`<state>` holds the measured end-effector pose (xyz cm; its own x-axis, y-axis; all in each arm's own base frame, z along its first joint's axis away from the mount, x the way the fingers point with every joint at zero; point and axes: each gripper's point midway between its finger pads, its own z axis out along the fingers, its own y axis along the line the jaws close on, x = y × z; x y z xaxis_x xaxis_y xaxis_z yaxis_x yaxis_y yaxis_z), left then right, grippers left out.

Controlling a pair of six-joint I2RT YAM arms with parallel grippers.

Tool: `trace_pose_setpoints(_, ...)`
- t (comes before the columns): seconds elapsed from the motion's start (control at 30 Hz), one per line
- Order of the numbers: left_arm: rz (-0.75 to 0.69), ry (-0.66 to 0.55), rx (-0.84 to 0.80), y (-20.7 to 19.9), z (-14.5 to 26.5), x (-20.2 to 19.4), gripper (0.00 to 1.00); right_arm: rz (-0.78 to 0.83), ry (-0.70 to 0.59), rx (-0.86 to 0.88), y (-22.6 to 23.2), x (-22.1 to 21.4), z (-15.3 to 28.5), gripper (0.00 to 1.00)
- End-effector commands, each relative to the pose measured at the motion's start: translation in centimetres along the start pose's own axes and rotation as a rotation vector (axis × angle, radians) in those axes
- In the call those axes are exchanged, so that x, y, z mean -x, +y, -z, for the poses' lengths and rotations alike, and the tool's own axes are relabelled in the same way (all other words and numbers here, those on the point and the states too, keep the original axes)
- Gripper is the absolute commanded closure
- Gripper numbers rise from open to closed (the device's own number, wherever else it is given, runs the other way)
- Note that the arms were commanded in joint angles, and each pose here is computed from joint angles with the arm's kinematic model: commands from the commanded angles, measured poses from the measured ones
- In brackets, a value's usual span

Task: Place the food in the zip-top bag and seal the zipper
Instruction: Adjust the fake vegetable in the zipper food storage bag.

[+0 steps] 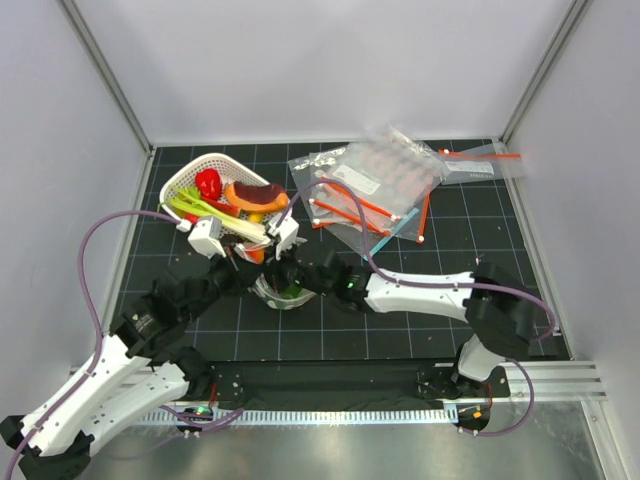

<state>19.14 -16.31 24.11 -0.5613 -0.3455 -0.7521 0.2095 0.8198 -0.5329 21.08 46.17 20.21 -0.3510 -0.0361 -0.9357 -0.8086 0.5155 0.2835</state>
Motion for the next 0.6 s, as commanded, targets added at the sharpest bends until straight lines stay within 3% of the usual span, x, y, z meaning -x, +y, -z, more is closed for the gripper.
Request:
trace_pose_setpoints(0.0, 0.009, -0.048, -0.04, -1.0, -0.1, 1.2, 1.0, 0.015, 0.022, -0.005, 0.2, -0.4, -1.4, 0.92)
trace_pose_setpoints(0.2, 0.008, -0.047, -0.03, -0.9, -0.3, 1.1, 1.0, 0.006, 0.067, -0.044, -0.5, -1.6, -1.9, 0.94)
trace_pose_setpoints(0.57, 0.013, -0.053, -0.022, -0.8, -0.4, 1.3, 1.0, 0.007, -0.127, 0.0, 0.5, 4.6, 5.1, 0.93)
